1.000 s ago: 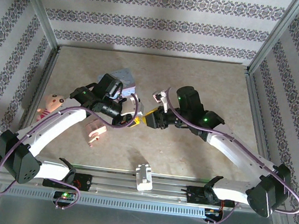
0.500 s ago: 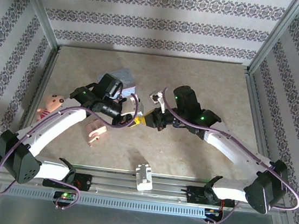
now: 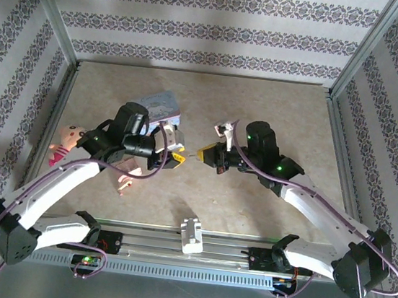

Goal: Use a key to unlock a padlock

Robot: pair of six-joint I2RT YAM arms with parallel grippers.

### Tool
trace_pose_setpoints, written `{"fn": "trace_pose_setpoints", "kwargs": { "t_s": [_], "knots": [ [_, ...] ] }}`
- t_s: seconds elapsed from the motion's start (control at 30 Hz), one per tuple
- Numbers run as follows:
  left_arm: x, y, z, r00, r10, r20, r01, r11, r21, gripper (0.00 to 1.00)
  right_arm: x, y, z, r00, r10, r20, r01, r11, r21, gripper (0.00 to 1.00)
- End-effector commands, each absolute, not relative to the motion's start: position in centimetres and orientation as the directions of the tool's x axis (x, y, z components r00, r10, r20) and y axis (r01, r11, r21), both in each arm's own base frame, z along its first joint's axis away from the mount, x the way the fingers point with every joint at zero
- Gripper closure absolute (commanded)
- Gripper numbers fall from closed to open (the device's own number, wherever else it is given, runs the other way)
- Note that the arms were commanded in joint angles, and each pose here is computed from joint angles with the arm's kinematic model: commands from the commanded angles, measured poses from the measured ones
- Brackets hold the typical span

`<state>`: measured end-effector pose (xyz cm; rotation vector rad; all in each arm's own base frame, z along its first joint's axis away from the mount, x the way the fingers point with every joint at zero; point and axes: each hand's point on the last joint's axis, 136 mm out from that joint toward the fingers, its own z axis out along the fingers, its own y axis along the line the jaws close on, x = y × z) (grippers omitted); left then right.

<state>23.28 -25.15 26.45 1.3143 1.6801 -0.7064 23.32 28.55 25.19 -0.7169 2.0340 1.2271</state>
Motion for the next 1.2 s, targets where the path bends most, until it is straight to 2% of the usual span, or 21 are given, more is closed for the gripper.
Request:
{"fn": "trace_pose_setpoints", "kwargs": {
  "t_s": [0.0, 0.13, 0.27, 0.47, 0.6, 0.87, 1.17],
  "knots": [
    [26.3, -25.4, 30.8, -0.073, 0.259, -0.963, 0.891, 0.450, 0.054, 0.61, 25.2, 27.3, 27.2, -0.613, 0.053, -0.788, -0.701, 0.424, 0.573, 1.00],
    [27.4, -25.5, 32.6, -0.186, 0.057, -0.981, 0.851, 0.509, -0.132, 0.59, 26.0, 26.1, 27.7, -0.597, 0.156, -0.787, -0.673, 0.437, 0.597, 1.00],
    [29.2, -25.4, 32.9, -0.343, -0.126, -0.931, 0.774, 0.524, -0.356, 0.60, 26.5, 25.7, 28.9, -0.584, 0.238, -0.776, -0.660, 0.418, 0.624, 1.00],
    [30.2, -26.4, 33.3, -0.511, -0.276, -0.814, 0.737, 0.347, -0.580, 0.60, 26.9, 25.7, 30.4, -0.588, 0.325, -0.740, -0.647, 0.359, 0.672, 1.00],
    [30.0, -27.4, 33.6, -0.548, -0.275, -0.790, 0.754, 0.247, -0.609, 0.62, 26.7, 26.0, 31.5, -0.588, 0.355, -0.727, -0.664, 0.300, 0.684, 1.00],
    [29.4, -28.0, 33.7, -0.567, -0.271, -0.778, 0.769, 0.163, -0.618, 0.66, 26.9, 26.4, 31.7, -0.593, 0.373, -0.714, -0.662, 0.278, 0.696, 1.00],
    [29.6, -28.3, 33.1, -0.582, -0.262, -0.770, 0.764, 0.146, -0.628, 0.75, 27.2, 27.0, 32.2, -0.596, 0.379, -0.708, -0.670, 0.251, 0.699, 1.00]
  ]
}}
